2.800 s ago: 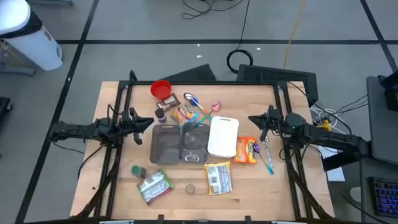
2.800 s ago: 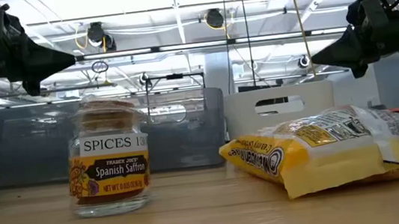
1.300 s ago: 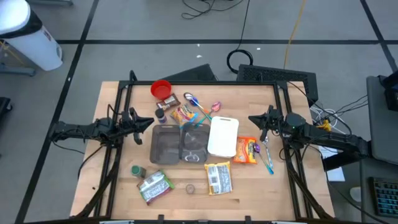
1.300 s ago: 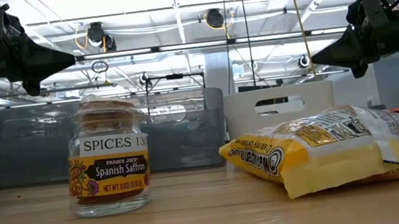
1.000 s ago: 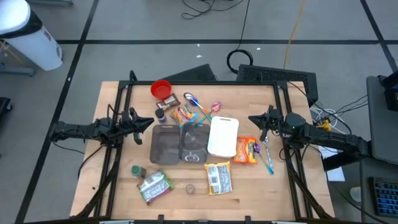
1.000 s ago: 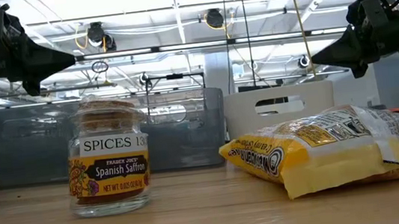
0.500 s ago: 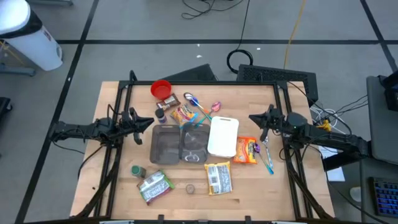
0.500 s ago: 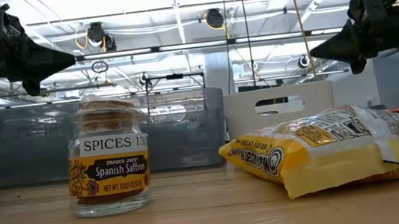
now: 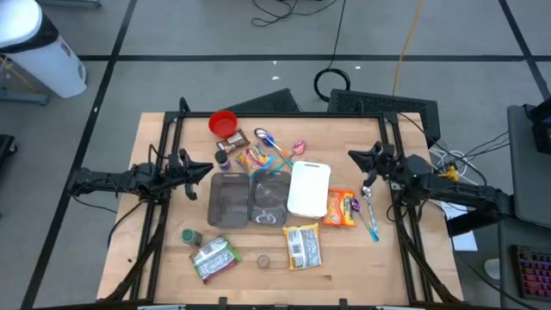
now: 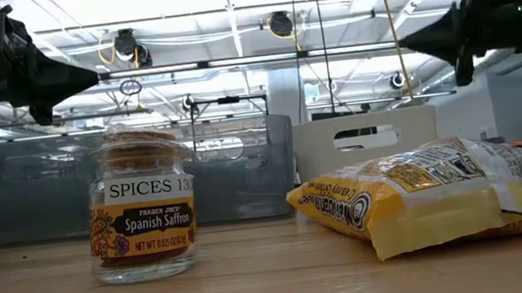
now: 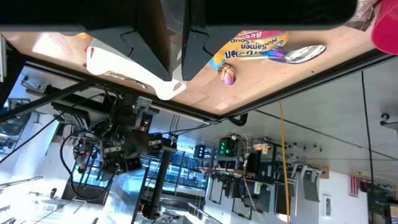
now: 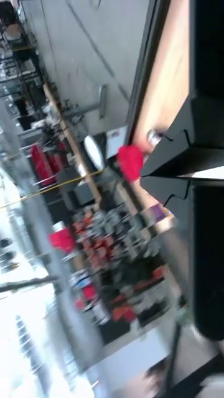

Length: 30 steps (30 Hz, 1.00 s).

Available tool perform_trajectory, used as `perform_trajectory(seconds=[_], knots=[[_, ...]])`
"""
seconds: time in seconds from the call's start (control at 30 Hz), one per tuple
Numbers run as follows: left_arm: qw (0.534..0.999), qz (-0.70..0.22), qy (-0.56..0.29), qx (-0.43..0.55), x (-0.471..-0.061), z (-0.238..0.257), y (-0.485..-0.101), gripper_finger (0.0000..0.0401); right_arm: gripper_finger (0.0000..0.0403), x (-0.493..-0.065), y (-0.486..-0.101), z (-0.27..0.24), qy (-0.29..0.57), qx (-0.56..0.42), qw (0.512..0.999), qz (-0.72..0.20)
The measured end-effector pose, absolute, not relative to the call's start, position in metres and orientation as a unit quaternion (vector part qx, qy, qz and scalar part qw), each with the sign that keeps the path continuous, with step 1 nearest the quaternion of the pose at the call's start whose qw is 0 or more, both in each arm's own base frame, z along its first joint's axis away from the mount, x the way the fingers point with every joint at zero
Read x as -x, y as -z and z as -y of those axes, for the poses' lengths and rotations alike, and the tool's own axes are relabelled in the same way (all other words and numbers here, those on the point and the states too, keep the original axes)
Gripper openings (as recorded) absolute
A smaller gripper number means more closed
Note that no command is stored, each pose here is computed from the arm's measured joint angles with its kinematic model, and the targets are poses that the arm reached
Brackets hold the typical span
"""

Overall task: Pick & Place Food Item
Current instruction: Put the white spoon into the right gray bin

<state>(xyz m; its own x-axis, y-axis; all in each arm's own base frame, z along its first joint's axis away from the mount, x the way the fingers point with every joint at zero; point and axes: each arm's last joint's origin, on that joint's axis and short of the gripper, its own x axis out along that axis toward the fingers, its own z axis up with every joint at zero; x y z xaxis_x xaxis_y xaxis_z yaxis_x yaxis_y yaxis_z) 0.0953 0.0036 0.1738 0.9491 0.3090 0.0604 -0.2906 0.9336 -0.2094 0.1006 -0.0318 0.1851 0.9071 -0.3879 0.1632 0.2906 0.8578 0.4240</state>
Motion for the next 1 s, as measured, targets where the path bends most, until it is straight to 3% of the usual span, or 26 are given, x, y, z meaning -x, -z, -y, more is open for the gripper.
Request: perform_trajectory(seconds=[0.17,0.3,0.5,0.73,0.9,1.0], knots=[[0.982,0.048,-0.152,0.100,-0.095,-0.004,-0.174,0.0042,0.0000,-0.103,-0.195,0.030,0.148,-0.240,0.944,0.173],[0.982,0.048,-0.152,0.100,-0.095,-0.004,-0.174,0.0042,0.0000,-0.110,-0.199,0.029,0.144,-0.241,0.947,0.153],[0.978,0.060,-0.177,0.095,-0.095,-0.005,-0.176,0.0042,0.0000,-0.127,-0.256,0.032,0.143,-0.174,0.959,0.170],[0.950,0.161,-0.222,0.150,-0.090,-0.009,-0.193,0.0042,0.0000,-0.163,-0.282,0.040,0.155,-0.135,0.969,0.134],[0.913,0.240,-0.243,0.222,-0.086,-0.011,-0.206,0.0042,0.0000,-0.179,-0.284,0.044,0.143,-0.156,0.960,0.183],[0.913,0.236,-0.250,0.219,-0.088,-0.011,-0.212,0.0042,0.0000,-0.184,-0.284,0.045,0.138,-0.163,0.956,0.200]])
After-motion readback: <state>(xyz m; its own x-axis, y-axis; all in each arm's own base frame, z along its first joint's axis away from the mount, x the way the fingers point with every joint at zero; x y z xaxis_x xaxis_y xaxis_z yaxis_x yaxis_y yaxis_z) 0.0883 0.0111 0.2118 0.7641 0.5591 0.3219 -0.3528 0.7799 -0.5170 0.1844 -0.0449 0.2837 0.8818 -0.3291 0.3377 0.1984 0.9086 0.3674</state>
